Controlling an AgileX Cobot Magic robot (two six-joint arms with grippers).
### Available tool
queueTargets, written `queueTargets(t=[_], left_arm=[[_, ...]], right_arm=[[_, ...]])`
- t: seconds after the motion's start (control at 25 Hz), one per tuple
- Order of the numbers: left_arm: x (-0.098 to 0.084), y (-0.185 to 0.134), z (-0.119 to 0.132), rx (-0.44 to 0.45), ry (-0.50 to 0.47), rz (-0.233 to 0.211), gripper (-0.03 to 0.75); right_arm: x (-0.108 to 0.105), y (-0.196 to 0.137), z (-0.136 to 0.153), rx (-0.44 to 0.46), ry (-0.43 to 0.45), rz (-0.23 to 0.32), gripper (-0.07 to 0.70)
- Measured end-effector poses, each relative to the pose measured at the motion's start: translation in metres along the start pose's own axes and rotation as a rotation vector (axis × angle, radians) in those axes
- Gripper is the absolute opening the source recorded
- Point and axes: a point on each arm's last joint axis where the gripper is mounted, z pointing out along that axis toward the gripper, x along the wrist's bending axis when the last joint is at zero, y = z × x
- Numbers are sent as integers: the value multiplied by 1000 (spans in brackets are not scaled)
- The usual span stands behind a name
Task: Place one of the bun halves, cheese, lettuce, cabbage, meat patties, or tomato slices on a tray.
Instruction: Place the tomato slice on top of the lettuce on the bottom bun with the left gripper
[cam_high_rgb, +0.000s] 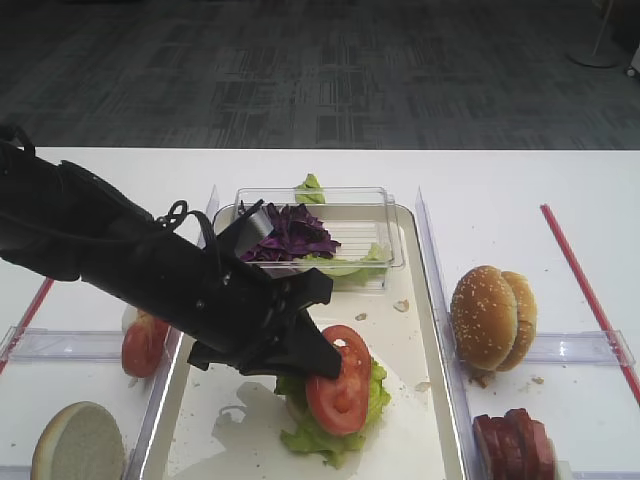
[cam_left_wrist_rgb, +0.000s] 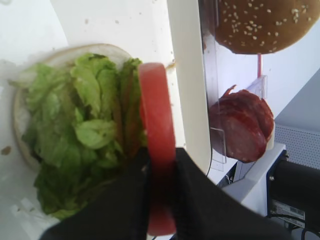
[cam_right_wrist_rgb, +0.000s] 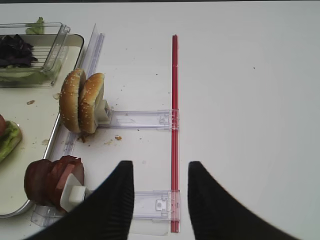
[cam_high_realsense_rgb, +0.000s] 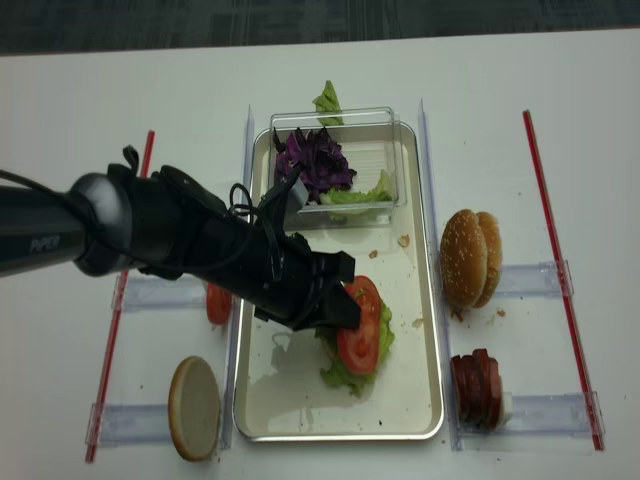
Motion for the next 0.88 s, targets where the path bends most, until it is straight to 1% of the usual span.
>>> queueTargets(t=[0.12, 0.2, 0.4, 0.88], left_arm=[[0, 0, 0, 0, 0, -4, 77], [0, 0, 0, 0, 0, -7, 100], [0, 0, 0, -1, -1, -13, 199], [1, 1, 0, -12, 8, -27, 389]], right_arm=[[0, 0, 0, 0, 0, 0, 302], [0, 0, 0, 0, 0, 0, 302], [0, 0, 0, 0, 0, 0, 302], [0, 0, 0, 0, 0, 0, 302]])
